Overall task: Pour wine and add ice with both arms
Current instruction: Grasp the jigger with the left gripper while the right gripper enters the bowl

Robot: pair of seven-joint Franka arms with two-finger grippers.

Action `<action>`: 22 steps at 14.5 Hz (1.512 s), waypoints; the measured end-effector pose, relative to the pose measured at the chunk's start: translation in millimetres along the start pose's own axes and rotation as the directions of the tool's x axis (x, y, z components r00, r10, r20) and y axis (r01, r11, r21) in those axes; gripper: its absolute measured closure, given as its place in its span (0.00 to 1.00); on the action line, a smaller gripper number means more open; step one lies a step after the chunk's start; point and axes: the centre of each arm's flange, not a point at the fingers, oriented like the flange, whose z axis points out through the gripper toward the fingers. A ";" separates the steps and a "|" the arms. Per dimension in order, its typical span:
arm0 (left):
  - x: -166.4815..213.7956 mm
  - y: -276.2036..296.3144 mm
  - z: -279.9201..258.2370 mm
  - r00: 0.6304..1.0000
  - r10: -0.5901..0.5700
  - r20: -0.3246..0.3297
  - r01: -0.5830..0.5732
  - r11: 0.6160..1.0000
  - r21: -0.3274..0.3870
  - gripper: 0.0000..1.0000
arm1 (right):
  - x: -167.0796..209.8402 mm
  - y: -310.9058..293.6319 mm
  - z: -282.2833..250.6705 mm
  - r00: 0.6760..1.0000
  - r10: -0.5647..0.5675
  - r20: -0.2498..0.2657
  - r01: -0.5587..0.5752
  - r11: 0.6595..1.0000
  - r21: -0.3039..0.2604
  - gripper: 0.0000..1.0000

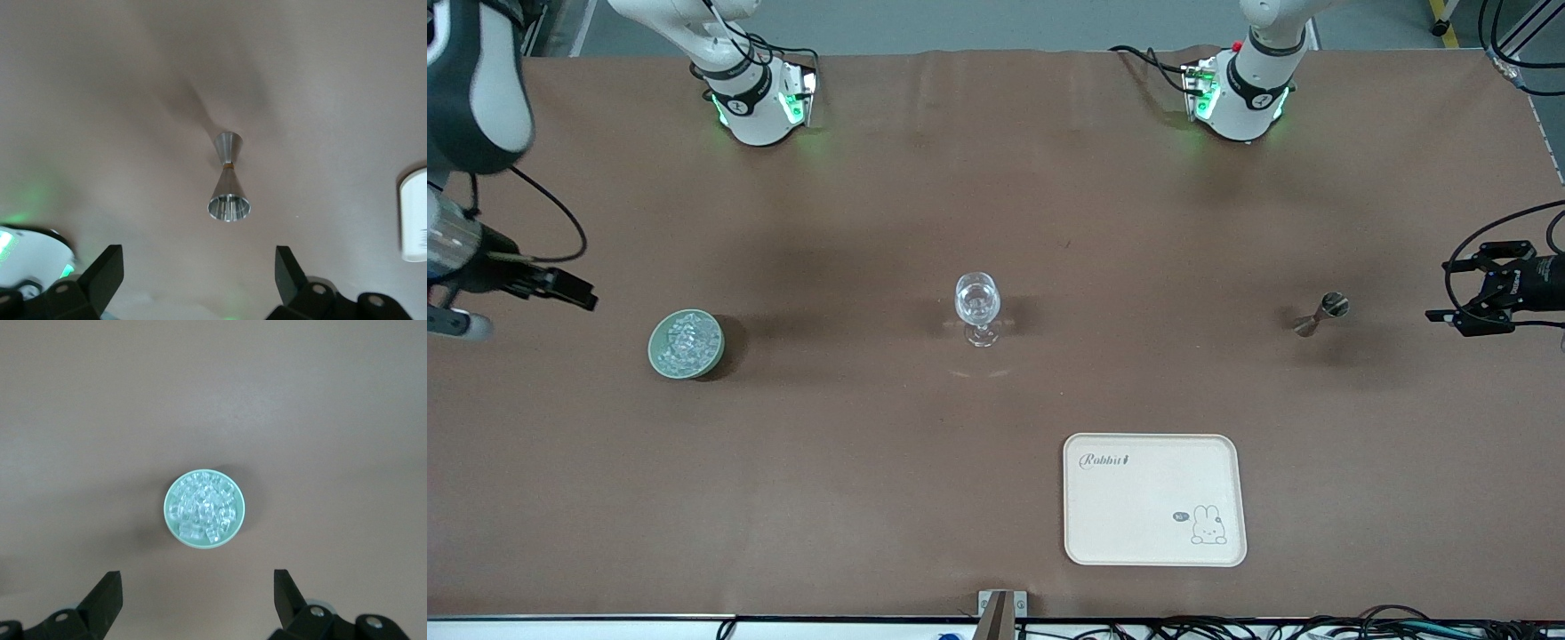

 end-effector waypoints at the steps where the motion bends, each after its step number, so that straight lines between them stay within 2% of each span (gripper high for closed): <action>1: 16.5 -9.7 7.0 0.999 -0.033 0.042 0.035 0.999 -0.033 0.00 | 1.9 -0.8 21.1 1.000 -0.001 0.003 0.001 1.000 -0.002 0.00; 6: 75.3 -33.1 49.0 0.972 -0.128 0.197 0.159 0.976 -0.148 0.00 | 5.8 -2.6 105.4 1.000 -0.003 0.010 0.003 1.000 -0.009 0.00; 9: 113.4 -49.2 85.8 0.945 -0.186 0.268 0.239 0.954 -0.181 0.00 | 3.9 4.4 144.9 1.000 0.005 -0.020 -0.005 1.000 -0.009 0.00; 13: 146.1 -86.3 102.9 0.902 -0.244 0.358 0.339 0.911 -0.235 0.00 | 0.0 4.9 184.9 1.000 0.001 -0.024 -0.001 1.000 -0.012 0.00; 15: 154.2 -97.1 109.6 0.879 -0.257 0.402 0.380 0.887 -0.263 0.00 | -2.5 4.5 203.3 0.999 -0.001 -0.037 0.001 1.000 -0.013 0.00; 22: 150.5 -97.6 131.7 0.832 -0.288 0.474 0.442 0.861 -0.252 0.00 | -17.6 3.1 237.9 1.000 -0.009 -0.023 0.008 1.000 -0.014 0.02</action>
